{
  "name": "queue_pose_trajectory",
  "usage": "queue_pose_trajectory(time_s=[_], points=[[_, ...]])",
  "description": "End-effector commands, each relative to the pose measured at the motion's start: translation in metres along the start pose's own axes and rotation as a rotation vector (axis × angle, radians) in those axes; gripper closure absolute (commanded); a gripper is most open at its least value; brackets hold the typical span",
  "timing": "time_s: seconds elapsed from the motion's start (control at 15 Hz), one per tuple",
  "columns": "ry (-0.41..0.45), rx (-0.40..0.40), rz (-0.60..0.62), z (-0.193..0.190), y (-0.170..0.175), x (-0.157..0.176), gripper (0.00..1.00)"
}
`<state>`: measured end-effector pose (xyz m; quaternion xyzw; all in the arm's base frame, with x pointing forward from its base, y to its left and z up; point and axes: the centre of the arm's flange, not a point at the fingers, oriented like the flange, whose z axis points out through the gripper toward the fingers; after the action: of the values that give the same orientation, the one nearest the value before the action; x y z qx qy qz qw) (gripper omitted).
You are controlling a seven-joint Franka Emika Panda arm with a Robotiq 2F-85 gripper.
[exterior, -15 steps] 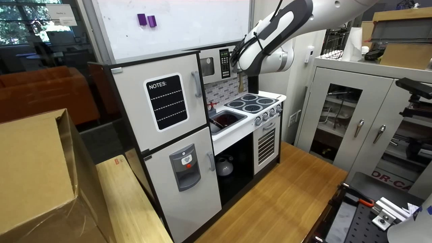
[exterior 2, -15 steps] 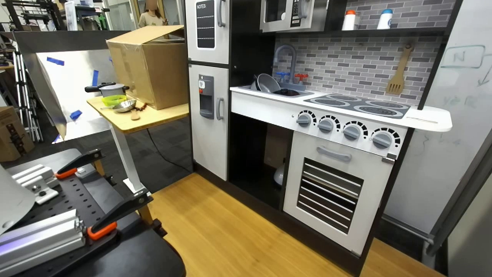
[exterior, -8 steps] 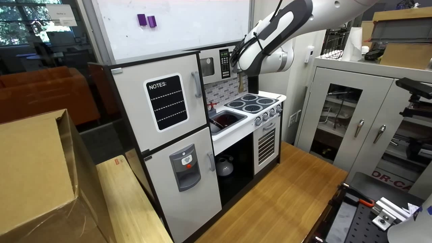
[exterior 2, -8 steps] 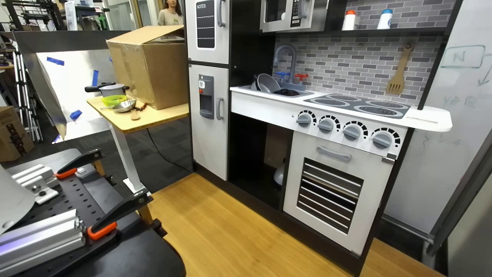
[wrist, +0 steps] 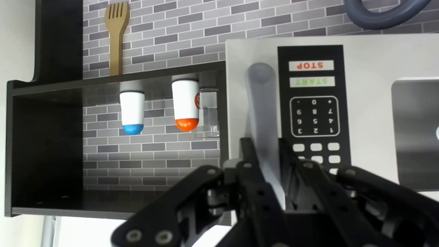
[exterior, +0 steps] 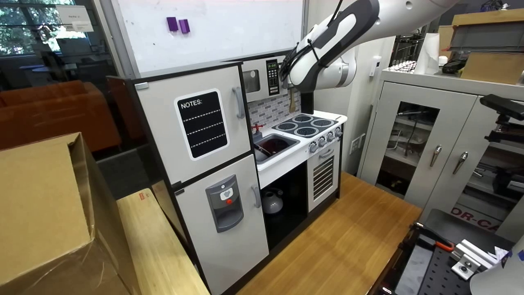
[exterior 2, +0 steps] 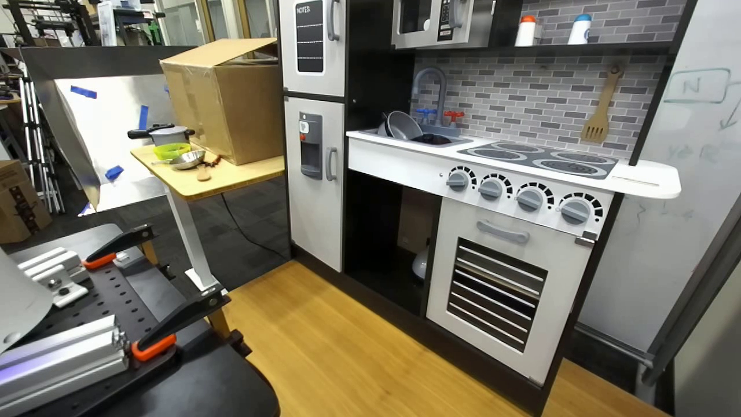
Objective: Close the microwave door
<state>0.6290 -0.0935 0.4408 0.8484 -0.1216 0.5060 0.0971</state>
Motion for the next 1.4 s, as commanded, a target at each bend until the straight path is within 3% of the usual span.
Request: queue_pose_trajectory(time_s=[0.0, 0.87, 0.93, 1.0, 1.33], points=[[0.000, 0.000, 0.000, 0.0000, 0.0000, 0.0000, 0.80], [0.000, 0.000, 0.000, 0.0000, 0.0000, 0.0000, 0.80], [0.000, -0.004, -0.002, 0.0000, 0.0001, -0.0003, 0.55], [0.000, -0.002, -0.004, -0.0003, -0.0012, -0.0005, 0.54], [-0.006, -0.001, -0.002, 0.0006, -0.0001, -0.0030, 0.21]])
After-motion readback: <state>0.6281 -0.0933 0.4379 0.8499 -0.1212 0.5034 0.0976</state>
